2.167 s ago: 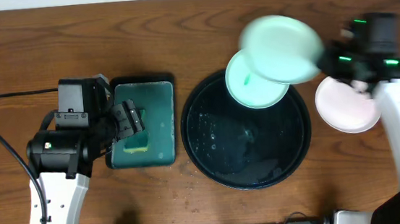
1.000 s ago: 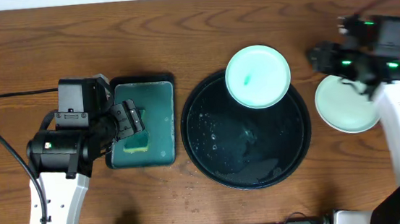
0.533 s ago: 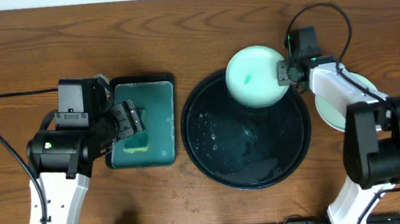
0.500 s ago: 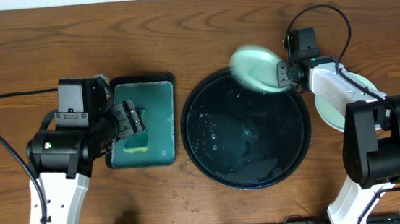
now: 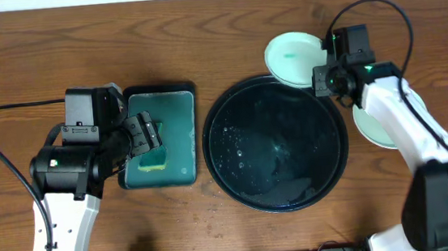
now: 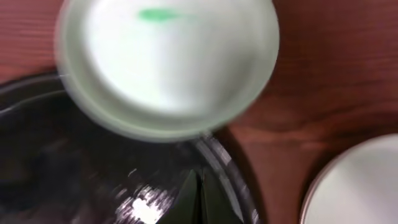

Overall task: Clean dirty plates on tray and stack at the side
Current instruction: 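Move right gripper back and drag the second pale green plate to tray center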

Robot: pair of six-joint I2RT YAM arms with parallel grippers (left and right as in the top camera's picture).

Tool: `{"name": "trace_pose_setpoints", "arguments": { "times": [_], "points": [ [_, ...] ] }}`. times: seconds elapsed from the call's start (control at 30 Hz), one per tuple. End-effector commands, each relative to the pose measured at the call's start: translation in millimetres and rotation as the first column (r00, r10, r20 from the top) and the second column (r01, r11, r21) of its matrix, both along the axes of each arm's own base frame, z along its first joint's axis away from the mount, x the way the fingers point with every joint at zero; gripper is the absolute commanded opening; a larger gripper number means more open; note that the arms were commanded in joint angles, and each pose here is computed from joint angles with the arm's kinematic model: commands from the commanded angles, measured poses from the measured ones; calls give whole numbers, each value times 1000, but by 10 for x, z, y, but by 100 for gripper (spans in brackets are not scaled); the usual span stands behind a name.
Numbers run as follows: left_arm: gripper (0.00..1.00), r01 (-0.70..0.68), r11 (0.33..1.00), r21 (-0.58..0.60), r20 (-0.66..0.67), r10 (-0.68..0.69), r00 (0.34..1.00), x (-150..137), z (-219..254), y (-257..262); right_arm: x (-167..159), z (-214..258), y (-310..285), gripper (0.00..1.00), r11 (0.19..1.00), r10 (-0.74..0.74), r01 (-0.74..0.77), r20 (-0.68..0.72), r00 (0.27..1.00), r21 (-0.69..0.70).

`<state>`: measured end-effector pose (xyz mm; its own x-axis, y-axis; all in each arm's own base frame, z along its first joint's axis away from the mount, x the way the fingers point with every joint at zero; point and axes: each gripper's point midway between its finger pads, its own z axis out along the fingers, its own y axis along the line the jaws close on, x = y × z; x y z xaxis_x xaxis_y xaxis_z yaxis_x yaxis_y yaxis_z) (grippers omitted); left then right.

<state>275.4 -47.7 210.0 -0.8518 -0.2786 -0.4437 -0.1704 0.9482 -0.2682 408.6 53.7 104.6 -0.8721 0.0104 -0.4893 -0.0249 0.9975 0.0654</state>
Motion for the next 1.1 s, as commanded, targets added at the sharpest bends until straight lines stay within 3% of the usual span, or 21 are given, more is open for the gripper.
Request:
{"name": "trace_pose_setpoints", "arguments": {
  "times": [0.0,0.07,0.13,0.23,0.3,0.37,0.6,0.77,0.87,1.07],
  "points": [
    [81,2,1000,0,10,-2,1000,8,38,6,-96,34,196,1,999,43,-42,-17,999,23],
    [82,1,1000,1,10,-1,1000,8,38,7,-102,6,200,1,999,40,-40,-24,999,12],
    [81,2,1000,0,10,-2,1000,8,38,6,-83,-16,151,34,999,-37,38,-30,999,33],
    [81,1,1000,1,10,-1,1000,8,38,7,-21,-94,52,43,957,-254,260,-64,965,129],
    [81,2,1000,1,10,-2,1000,8,38,7,64,-171,-5,59,897,-388,398,-89,918,194],
    [81,2,1000,0,10,-2,1000,8,38,6,153,-261,-26,64,839,-473,485,-112,874,246],
    [81,2,1000,0,10,-2,1000,8,38,6,261,-743,175,59,736,-548,598,-241,801,318],
    [82,1,1000,1,10,-1,1000,8,38,7,150,-806,317,17,766,-468,552,-303,830,329],
    [81,2,1000,0,10,-2,1000,8,38,6,-70,-752,346,1,803,-410,517,-355,840,296],
    [81,2,1000,0,10,-2,1000,8,38,6,-359,-494,209,1,915,-288,357,-318,903,185]
  ]
}}
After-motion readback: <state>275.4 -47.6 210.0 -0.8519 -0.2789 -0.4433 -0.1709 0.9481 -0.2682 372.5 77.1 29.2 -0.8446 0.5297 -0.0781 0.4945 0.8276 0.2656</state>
